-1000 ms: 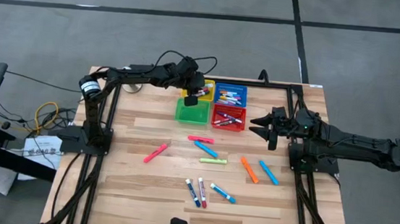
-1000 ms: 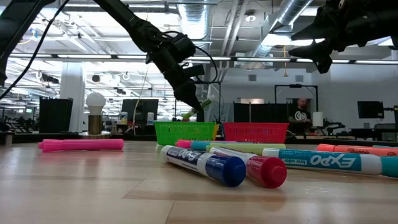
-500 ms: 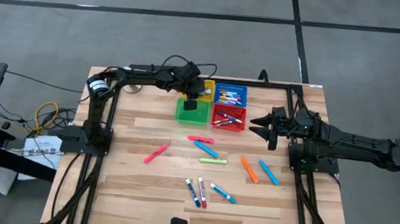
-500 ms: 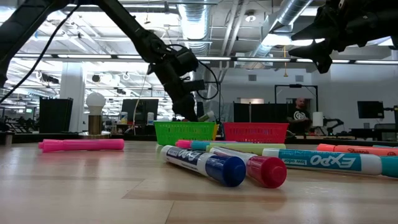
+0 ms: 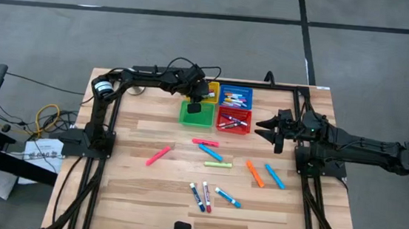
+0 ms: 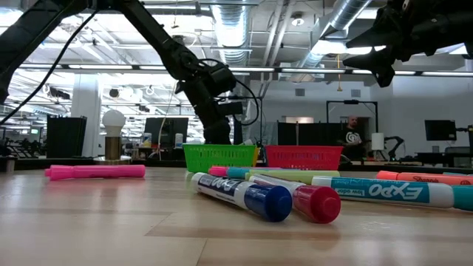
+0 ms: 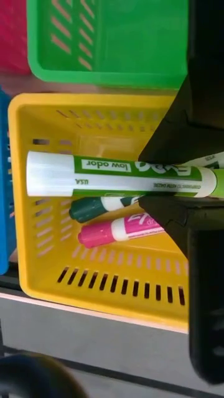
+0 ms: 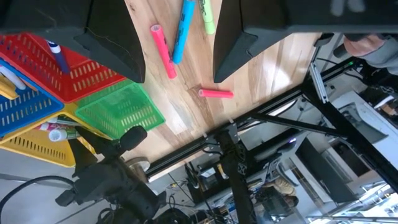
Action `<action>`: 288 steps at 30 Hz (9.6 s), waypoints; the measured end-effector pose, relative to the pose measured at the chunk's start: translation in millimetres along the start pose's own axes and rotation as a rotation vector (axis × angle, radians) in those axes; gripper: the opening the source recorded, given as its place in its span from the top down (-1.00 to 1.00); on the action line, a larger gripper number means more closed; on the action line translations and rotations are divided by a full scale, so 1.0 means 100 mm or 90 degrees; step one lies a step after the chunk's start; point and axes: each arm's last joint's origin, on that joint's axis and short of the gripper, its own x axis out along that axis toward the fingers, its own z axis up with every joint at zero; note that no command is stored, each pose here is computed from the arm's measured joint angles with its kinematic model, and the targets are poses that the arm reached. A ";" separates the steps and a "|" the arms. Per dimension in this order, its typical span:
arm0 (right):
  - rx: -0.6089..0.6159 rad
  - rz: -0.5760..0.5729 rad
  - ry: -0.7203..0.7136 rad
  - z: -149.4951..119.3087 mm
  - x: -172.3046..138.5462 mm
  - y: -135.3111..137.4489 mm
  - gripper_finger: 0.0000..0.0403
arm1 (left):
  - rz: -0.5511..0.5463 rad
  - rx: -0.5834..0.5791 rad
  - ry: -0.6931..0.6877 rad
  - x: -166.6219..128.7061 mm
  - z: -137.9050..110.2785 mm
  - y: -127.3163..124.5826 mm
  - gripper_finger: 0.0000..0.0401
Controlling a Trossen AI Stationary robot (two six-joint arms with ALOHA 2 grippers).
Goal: Pick & Place Markers
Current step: Put the large light green marker pen into the yellow bin, then put the large dark blue marker pen into the yellow bin
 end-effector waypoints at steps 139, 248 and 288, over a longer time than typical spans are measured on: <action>0.000 0.000 0.000 0.00 0.00 0.00 0.12 | -0.261 -1.088 0.039 -1.55 0.83 -3.55 0.07; -0.007 -0.001 -0.002 0.00 0.00 0.00 0.12 | -0.057 -1.113 0.434 -0.74 0.41 -3.75 0.07; -0.005 -0.001 -0.001 0.00 0.00 0.00 0.12 | -0.028 -1.065 0.409 -0.78 0.35 -3.78 0.07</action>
